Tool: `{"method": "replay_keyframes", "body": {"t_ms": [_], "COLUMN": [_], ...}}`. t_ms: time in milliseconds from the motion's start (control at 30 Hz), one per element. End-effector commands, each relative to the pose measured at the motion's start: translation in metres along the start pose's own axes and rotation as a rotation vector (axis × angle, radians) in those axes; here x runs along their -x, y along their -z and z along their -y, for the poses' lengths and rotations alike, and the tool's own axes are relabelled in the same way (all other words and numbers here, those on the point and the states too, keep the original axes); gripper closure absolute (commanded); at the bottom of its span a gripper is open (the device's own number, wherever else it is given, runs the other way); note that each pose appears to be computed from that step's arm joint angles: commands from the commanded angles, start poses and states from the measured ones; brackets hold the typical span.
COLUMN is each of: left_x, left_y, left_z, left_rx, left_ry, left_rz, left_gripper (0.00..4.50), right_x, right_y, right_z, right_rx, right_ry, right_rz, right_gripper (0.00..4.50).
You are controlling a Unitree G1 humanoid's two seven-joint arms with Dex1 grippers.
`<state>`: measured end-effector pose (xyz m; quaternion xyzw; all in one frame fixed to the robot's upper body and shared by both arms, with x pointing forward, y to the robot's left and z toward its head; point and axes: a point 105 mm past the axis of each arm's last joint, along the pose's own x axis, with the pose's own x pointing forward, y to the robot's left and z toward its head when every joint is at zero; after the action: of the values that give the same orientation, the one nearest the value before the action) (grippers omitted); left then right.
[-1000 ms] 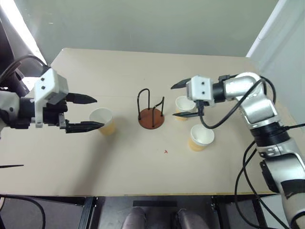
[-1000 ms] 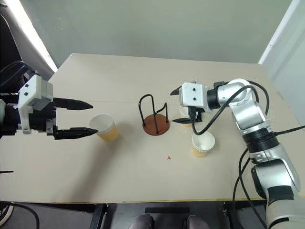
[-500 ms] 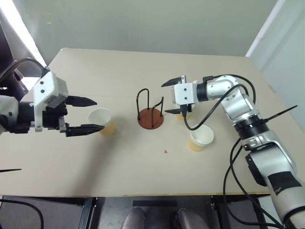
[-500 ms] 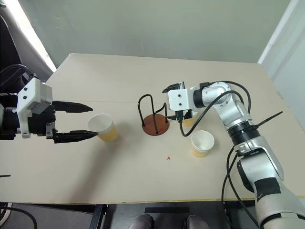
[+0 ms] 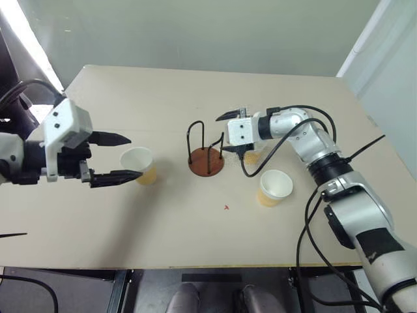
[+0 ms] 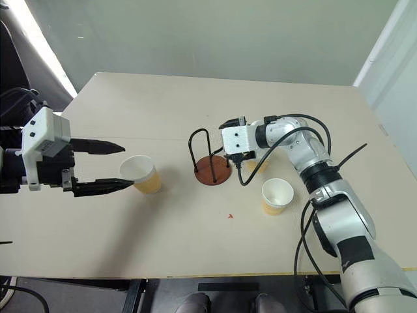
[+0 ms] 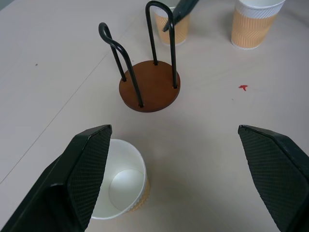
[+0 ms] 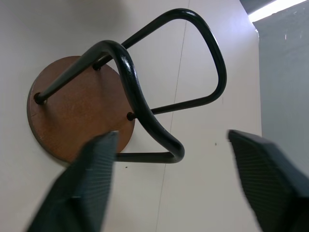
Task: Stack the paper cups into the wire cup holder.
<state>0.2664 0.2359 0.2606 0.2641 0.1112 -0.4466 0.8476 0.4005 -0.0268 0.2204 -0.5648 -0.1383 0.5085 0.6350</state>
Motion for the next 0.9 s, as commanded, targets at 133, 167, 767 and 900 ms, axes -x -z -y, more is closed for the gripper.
{"method": "replay_keyframes", "body": {"t_ms": [133, 167, 767, 900], "left_x": [0.007, 0.007, 0.005, 0.002], "left_y": [-0.012, -0.013, -0.024, -0.016], "left_z": [-0.001, -0.001, 0.014, 0.027], "left_rx": [-0.043, -0.044, -0.06, -0.044], "left_ry": [-0.021, -0.019, 0.167, 0.27], "left_rz": [0.025, 0.026, 0.044, 0.007], "left_gripper": [0.0, 0.0, 0.0, 0.0], "right_x": [0.002, 0.002, 0.041, 0.061], "right_y": [-0.014, -0.014, -0.03, -0.04], "right_z": [0.012, 0.012, 0.009, -0.009], "right_rx": [0.048, 0.046, 0.089, 0.118], "right_ry": [0.033, 0.035, -0.031, -0.136], "right_rz": [0.042, 0.046, 0.187, 0.255], "right_gripper": [3.47, 3.82, 4.46, 4.46]}}
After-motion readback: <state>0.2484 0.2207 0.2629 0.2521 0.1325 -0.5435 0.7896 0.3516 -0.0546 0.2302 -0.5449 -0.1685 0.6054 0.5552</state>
